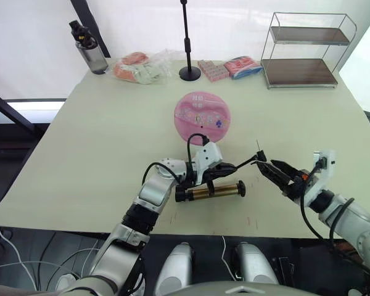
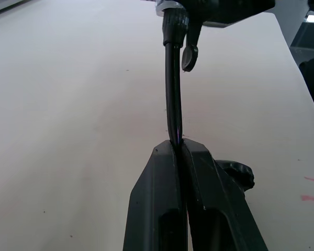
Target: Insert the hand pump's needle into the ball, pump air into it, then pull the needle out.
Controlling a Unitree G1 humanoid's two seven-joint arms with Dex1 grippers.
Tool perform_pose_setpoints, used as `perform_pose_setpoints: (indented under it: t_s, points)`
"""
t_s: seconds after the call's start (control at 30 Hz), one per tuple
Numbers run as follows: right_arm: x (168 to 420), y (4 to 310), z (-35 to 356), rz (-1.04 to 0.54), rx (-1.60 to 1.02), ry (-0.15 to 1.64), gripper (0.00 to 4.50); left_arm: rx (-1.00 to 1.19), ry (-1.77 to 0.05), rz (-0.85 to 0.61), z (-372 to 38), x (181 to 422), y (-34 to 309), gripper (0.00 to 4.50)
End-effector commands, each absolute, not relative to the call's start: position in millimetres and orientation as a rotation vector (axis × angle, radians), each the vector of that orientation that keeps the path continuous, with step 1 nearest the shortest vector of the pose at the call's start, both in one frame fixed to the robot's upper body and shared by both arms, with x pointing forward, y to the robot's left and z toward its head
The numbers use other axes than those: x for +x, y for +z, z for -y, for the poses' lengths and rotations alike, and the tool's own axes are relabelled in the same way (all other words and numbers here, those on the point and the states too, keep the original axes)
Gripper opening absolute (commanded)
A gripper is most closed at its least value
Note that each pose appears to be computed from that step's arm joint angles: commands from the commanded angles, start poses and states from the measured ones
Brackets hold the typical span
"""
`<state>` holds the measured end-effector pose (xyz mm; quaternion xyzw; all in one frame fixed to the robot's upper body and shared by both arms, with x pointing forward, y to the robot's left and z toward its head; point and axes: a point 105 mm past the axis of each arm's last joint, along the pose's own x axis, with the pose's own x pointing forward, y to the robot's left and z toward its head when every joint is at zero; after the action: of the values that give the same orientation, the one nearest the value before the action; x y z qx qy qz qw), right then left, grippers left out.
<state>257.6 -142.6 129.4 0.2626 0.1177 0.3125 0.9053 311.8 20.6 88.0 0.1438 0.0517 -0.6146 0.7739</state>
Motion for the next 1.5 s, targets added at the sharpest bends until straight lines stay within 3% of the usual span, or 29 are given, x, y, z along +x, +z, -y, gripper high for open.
perform_pose_setpoints:
  t_s: [0.03,1.13,1.23,1.37,1.43,1.5]
  points:
    - [259,138,138,-0.214,0.557,0.671,4.5,0.312,-1.355,-0.048,-17,308,100,0.02]
    - [266,136,129,-0.234,0.553,0.679,4.5,0.307,-1.373,-0.055,-16,302,98,0.02]
    - [267,137,129,-0.232,0.558,0.68,3.68,0.306,-1.373,-0.056,-16,302,98,0.0]
    - [266,135,128,-0.24,0.55,0.681,1.83,0.305,-1.37,-0.055,-16,302,98,0.0]
    - [266,133,128,-0.251,0.543,0.679,0.62,0.304,-1.37,-0.054,-16,302,98,0.0]
    - [266,132,128,-0.251,0.546,0.671,0.39,0.302,-1.369,-0.055,-15,301,97,0.0]
